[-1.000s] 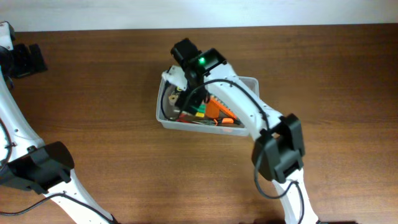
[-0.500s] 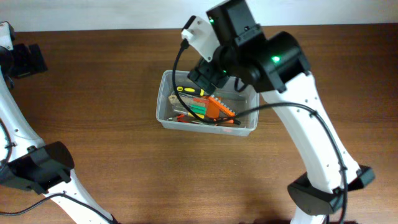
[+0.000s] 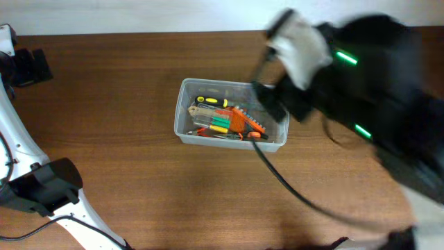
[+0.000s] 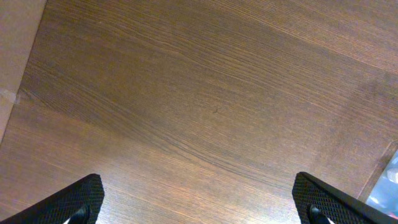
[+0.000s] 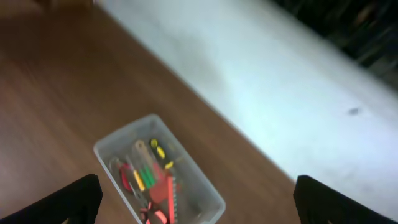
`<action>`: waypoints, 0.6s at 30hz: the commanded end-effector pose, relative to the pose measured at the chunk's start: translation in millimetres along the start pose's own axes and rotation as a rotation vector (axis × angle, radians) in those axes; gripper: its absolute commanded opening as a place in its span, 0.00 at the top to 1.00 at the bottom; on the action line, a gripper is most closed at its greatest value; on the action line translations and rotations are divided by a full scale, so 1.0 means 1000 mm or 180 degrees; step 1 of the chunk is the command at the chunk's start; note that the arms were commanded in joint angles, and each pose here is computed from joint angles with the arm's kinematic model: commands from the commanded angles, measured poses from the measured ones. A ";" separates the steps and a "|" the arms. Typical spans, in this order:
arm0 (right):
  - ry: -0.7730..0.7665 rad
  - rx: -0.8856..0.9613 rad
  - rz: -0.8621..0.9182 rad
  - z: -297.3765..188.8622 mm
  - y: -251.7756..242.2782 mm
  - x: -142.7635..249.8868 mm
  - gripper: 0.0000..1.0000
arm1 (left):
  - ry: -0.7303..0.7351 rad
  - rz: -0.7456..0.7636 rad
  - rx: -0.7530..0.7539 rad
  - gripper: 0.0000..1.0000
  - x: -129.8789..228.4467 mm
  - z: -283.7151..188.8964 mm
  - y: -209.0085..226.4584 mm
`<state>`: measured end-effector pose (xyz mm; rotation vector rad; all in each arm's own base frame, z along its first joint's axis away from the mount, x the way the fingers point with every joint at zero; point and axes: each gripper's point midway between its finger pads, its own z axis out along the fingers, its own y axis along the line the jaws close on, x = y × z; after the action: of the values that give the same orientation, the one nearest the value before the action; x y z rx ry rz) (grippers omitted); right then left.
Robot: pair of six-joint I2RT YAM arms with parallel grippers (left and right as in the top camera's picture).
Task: Pack container
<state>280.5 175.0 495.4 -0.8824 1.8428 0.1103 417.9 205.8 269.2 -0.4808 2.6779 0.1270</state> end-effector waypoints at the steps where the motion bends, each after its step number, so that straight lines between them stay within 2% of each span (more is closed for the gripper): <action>1: -0.0325 0.0048 0.0064 -0.059 0.000 -0.006 0.01 | 0.0032 -0.0051 0.0045 0.01 0.001 0.004 -0.001; 7: -0.0631 0.0306 0.0092 -0.122 -0.010 0.000 0.02 | 0.0032 -0.0053 0.0045 0.01 0.001 0.004 -0.001; 13: -0.0547 0.0927 0.0179 -0.172 -0.036 0.031 0.01 | 0.0033 -0.0053 0.0045 0.01 0.001 0.004 -0.001; 18: -0.0548 0.1195 0.0267 -0.195 -0.046 0.044 0.01 | 0.0033 -0.0053 0.0044 0.01 0.001 0.004 -0.001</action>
<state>155.0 53.1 558.8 -0.6231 1.6536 -0.0336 418.0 205.8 269.2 -0.4807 2.6776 0.1271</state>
